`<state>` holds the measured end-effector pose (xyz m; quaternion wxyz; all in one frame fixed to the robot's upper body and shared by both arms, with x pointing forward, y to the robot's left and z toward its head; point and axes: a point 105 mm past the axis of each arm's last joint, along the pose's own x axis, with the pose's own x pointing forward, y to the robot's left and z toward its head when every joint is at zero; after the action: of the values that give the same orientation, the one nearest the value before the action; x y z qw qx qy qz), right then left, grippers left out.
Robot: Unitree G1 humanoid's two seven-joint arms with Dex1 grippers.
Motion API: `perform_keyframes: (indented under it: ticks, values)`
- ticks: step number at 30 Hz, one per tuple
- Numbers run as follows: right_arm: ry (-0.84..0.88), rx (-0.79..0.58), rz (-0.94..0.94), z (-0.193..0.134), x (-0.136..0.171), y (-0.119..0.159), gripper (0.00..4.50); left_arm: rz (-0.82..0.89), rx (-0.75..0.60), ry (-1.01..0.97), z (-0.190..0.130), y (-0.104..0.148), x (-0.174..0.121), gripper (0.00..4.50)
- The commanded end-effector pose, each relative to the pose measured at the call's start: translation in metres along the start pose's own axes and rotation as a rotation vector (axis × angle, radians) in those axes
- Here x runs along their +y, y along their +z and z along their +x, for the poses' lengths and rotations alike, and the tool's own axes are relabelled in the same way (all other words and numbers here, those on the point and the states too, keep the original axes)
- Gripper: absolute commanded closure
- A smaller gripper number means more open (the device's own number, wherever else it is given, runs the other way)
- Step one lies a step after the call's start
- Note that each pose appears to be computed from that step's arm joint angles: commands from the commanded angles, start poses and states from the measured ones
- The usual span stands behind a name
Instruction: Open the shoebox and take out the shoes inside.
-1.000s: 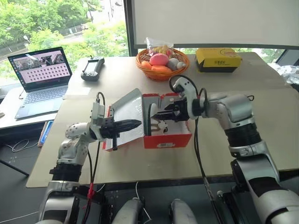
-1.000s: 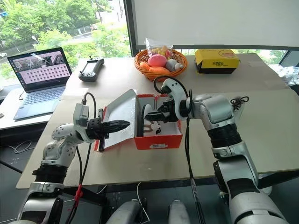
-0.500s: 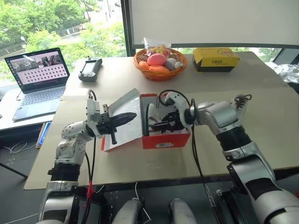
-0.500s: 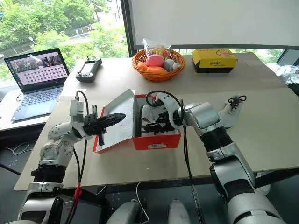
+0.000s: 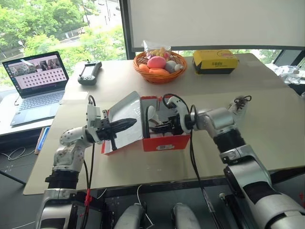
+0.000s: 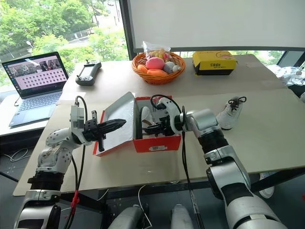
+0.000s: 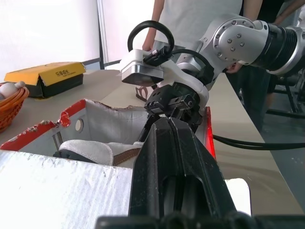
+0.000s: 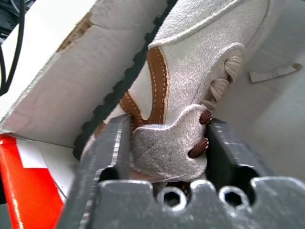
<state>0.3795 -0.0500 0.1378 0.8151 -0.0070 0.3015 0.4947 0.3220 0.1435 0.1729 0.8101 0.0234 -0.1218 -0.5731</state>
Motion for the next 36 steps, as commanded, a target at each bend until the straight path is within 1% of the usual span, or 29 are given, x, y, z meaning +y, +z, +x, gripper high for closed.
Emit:
perform_keyframes:
  ticks: [1, 2, 3, 9, 13, 20, 24, 27, 29, 31, 34, 36]
  values:
    - [-0.040, 0.014, -0.010, 0.000, -0.006, -0.003, 3.55, 0.054, -0.003, 0.006, -0.001, 0.010, 0.002, 4.50]
    - [-0.043, 0.010, -0.013, -0.001, -0.006, -0.002, 3.84, 0.054, -0.002, 0.009, -0.001, 0.010, 0.002, 4.50]
    - [-0.041, 0.003, -0.017, -0.001, -0.005, 0.000, 4.01, 0.055, 0.000, 0.012, -0.001, 0.010, 0.003, 4.50]
    - [0.001, -0.129, -0.005, -0.016, 0.002, 0.026, 4.01, 0.055, 0.009, 0.015, -0.003, 0.009, 0.003, 4.50]
    - [0.031, -0.225, -0.038, -0.038, 0.014, 0.053, 4.01, 0.058, 0.019, 0.014, -0.004, 0.008, 0.003, 4.50]
    - [0.047, -0.331, -0.099, -0.071, 0.032, 0.080, 4.01, 0.059, 0.028, 0.011, -0.005, 0.007, 0.001, 4.50]
    - [0.052, -0.439, -0.105, -0.098, 0.039, 0.102, 4.01, 0.061, 0.032, 0.009, -0.004, 0.008, 0.001, 4.50]
    - [0.044, -0.497, -0.098, -0.112, 0.040, 0.112, 4.01, 0.061, 0.029, 0.009, -0.004, 0.008, 0.001, 4.50]
    - [0.002, -0.587, -0.106, -0.137, 0.039, 0.127, 4.01, 0.063, 0.024, 0.003, -0.003, 0.010, -0.001, 4.50]
    - [-0.081, -0.681, -0.103, -0.167, 0.030, 0.140, 4.01, 0.064, 0.018, 0.002, -0.002, 0.010, -0.001, 4.50]
    - [-0.197, -0.706, -0.108, -0.186, 0.018, 0.142, 4.01, 0.063, 0.016, 0.005, -0.001, 0.011, -0.001, 4.50]
    - [-0.347, -0.669, -0.129, -0.201, 0.002, 0.137, 4.01, 0.064, 0.008, 0.005, 0.001, 0.012, -0.001, 4.50]
